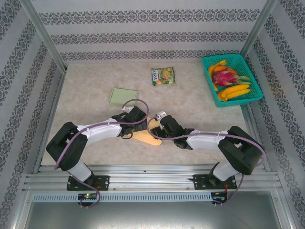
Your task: Fold the paper box
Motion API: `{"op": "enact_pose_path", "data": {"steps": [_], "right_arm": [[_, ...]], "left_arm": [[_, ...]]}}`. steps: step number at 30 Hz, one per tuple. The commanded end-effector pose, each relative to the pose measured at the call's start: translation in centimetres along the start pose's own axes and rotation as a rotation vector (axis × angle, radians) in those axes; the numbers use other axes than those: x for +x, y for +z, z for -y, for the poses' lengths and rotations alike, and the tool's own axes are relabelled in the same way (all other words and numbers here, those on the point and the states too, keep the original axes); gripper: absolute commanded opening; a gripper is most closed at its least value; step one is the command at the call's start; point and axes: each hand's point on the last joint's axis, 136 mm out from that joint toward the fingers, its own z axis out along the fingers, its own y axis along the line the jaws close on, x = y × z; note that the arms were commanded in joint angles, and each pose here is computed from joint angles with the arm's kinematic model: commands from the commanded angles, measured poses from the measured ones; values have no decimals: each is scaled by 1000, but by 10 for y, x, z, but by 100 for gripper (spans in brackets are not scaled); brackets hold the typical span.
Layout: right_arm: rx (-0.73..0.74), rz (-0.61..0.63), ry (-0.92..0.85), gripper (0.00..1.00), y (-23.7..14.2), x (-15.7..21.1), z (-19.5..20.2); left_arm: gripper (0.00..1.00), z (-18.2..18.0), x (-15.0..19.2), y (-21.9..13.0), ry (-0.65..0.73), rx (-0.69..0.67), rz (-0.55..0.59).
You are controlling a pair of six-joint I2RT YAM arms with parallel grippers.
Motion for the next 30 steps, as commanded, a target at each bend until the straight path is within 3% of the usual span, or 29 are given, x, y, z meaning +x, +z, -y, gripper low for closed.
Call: {"op": "enact_pose_path", "data": {"steps": [1,10,18,30], "right_arm": [[20,-139,3,65,3,44,11],[32,-129,23,65,3,42,12],[34,-137,36,64,9,47,8],[19,-140,43,64,19,58,0]], "left_arm": [[99,-14,9,4,-26,-63,-43],[100,-11,35,0,-35,-89,-143],[98,-15,52,7,-121,-97,-149],[88,-8,71,20,-258,-25,-173]]}}
